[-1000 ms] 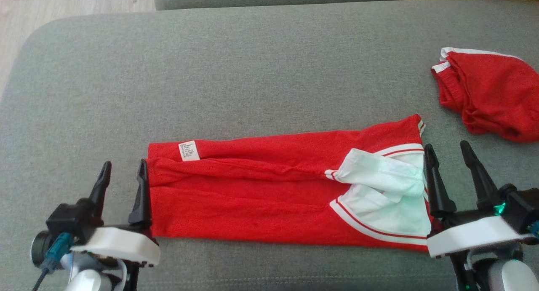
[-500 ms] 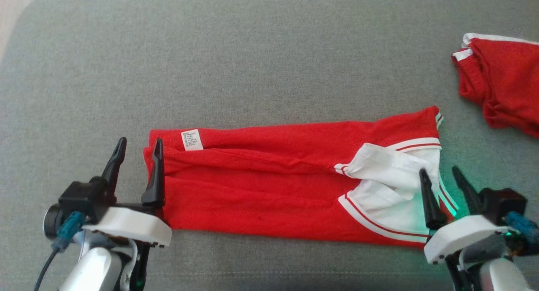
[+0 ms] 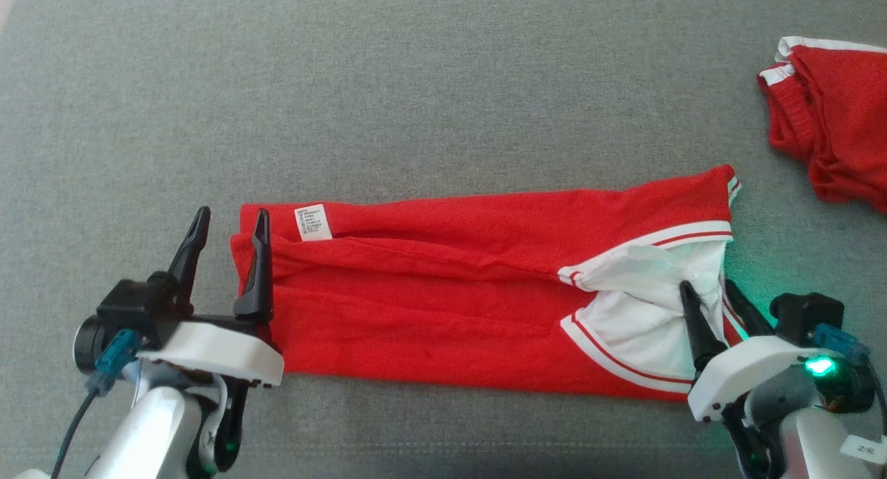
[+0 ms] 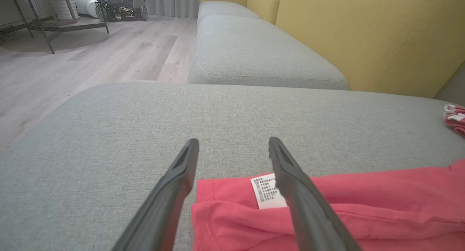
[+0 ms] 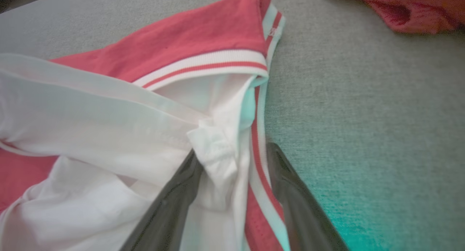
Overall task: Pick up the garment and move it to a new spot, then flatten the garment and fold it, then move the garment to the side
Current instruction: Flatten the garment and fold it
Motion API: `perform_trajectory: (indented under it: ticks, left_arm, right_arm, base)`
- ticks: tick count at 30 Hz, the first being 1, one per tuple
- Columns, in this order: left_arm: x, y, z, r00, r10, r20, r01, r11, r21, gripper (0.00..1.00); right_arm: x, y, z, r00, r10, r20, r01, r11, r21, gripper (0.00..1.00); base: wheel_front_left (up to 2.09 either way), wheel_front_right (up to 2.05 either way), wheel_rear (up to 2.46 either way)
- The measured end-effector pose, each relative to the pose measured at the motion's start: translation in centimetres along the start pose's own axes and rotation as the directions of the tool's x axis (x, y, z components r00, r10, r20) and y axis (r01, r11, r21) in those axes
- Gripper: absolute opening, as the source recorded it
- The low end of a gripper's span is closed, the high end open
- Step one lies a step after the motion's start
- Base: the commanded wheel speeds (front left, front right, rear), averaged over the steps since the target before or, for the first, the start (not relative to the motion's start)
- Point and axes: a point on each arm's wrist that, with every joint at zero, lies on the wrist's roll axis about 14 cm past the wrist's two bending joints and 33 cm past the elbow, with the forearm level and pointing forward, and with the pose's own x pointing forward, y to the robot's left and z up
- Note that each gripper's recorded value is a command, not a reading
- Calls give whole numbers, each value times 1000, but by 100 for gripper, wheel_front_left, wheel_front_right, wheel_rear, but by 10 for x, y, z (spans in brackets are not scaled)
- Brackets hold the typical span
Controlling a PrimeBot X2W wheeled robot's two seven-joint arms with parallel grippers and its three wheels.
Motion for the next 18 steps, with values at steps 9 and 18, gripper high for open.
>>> perform_trajectory:
  ticks: [9, 18]
  left_arm:
    - [3, -1, -2, 1000, -1, 1, 1, 1000, 4, 100]
    - [6, -1, -2, 1000, -6, 3, 6, 1000, 0, 100]
  right_arm:
    - [-5, 7, -1, 1000, 16, -12, -16, 998, 54, 0]
    - [-19, -38, 13, 992, -119, 43, 116, 990, 76, 0]
  base:
    - [0, 0, 0]
    - [0, 0, 0]
